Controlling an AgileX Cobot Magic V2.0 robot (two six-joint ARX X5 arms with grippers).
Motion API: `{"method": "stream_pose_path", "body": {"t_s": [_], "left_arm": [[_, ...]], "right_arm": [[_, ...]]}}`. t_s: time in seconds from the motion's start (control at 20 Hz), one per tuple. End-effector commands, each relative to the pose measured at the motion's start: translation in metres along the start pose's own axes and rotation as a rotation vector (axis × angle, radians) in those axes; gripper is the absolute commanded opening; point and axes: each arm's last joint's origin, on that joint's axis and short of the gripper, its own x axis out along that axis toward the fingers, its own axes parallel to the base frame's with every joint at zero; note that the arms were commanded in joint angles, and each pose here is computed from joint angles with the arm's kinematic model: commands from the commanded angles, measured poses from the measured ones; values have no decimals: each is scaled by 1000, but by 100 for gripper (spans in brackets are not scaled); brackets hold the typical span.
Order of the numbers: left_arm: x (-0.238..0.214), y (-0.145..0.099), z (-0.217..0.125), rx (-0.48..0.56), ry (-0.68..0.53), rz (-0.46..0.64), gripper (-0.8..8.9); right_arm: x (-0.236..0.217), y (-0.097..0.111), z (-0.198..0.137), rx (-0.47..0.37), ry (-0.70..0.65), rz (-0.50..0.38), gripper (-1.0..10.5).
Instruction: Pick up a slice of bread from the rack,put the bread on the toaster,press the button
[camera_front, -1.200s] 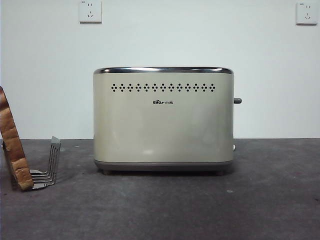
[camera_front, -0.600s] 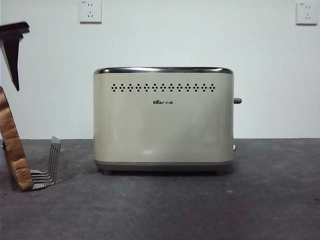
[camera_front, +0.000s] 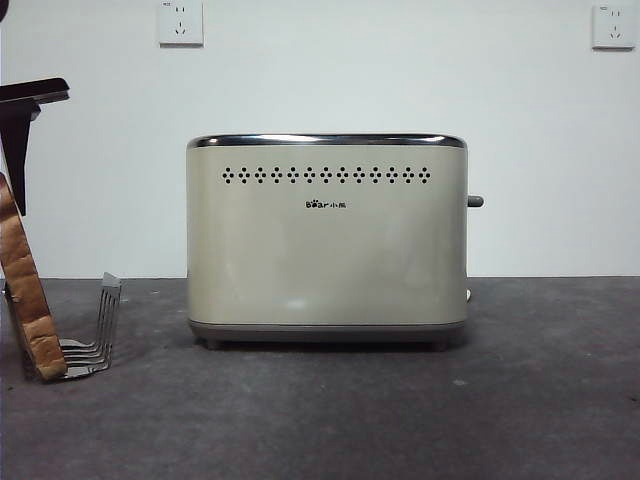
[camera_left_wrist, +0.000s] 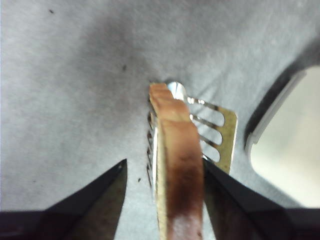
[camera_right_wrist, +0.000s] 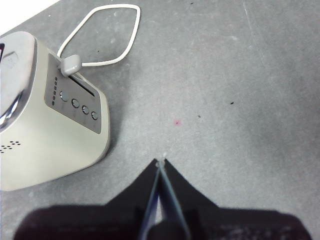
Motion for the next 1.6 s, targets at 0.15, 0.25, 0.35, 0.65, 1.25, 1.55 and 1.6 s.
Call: {"method": "stream_pose_path", "body": {"t_s": [0.15,0.25,0.35,0.65,1.25,1.55,1.6], "left_arm": [[1,-1,-1,19,21,-10,25],[1,-1,-1,19,36,-21,25],[1,-1,-2,22,42,-16,25],[-26,-12,2,158,32,-47,26],[-148,-49,1,802,-216,-179,27],[-201,-71,-21,1309,-451,-226,27],[-206,-75,-26,1417,-480,-227,26]], "right_arm": [[-1,0,1,-9,-3,-1,1],[-1,0,0,-8,5,-5,1],[-1,0,-1,-7,12,-9,1],[-1,0,-1,-6,16,-13,1],[-1,-1,-2,-5,25,-16,1],[-1,-2,-5,-2,60,-32,1],[-1,-2,-5,-2,60,-32,1]]}}
